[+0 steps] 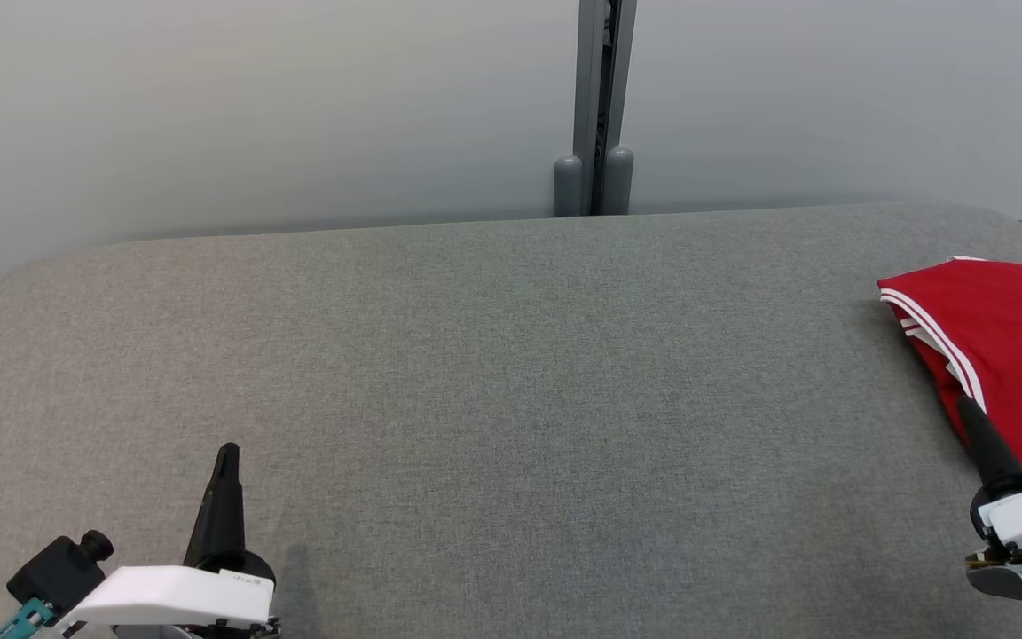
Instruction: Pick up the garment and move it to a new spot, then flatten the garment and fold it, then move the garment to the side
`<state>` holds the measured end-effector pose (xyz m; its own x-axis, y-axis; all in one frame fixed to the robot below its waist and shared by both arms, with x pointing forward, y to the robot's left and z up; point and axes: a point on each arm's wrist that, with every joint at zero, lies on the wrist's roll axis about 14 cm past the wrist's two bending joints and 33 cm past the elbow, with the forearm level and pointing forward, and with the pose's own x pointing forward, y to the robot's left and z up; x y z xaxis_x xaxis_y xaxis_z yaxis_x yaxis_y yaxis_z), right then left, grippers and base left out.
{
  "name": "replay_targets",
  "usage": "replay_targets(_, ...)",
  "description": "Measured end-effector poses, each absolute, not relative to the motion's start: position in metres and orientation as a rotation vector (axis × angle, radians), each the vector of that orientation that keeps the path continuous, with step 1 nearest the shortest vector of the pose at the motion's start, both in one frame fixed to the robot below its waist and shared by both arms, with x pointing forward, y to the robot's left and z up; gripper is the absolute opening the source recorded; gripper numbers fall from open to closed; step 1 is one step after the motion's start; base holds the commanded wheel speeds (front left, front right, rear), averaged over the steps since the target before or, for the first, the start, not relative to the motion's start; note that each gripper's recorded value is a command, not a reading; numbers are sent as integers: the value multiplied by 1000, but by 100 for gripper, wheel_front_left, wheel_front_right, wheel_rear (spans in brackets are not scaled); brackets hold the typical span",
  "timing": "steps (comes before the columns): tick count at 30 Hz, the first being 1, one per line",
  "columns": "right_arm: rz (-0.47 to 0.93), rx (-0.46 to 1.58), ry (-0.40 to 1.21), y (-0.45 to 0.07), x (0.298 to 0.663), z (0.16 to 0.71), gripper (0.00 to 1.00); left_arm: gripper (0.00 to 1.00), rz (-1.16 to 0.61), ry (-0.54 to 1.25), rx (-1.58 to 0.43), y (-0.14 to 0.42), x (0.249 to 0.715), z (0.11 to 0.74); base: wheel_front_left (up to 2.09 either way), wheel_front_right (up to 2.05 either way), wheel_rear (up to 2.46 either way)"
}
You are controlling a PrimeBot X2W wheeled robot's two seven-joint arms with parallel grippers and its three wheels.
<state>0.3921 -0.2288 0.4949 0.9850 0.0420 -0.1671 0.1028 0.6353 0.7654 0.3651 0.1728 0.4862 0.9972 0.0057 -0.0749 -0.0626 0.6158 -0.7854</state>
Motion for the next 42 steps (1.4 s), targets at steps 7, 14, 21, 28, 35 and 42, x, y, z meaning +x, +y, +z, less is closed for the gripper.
replay_targets(7, -37, 965, 178, -233, 396, 495, 0, 0, 41, 54, -991, 169, 369, 489, 0, 0, 0)
replay_targets(14, -29, 1044, 179, -234, 400, 496, 0, 0, 45, 35, -1062, 169, 374, 493, 0, 0, 0)
replay_targets(21, -23, 1119, 172, -237, 404, 498, 0, 0, 51, 34, -1137, 165, 375, 492, 0, 0, 0)
replay_targets(28, -11, 1188, 165, -238, 408, 501, 0, 0, 55, 19, -1200, 165, 379, 495, 0, 0, 0)
replay_targets(35, -1, 1254, 155, -240, 412, 505, 0, 0, 60, 5, -1266, 163, 381, 496, 0, 0, 0)
replay_targets(42, 12, 1317, 149, -241, 415, 507, 0, 0, 64, -5, -1319, 162, 383, 497, 0, 0, 0)
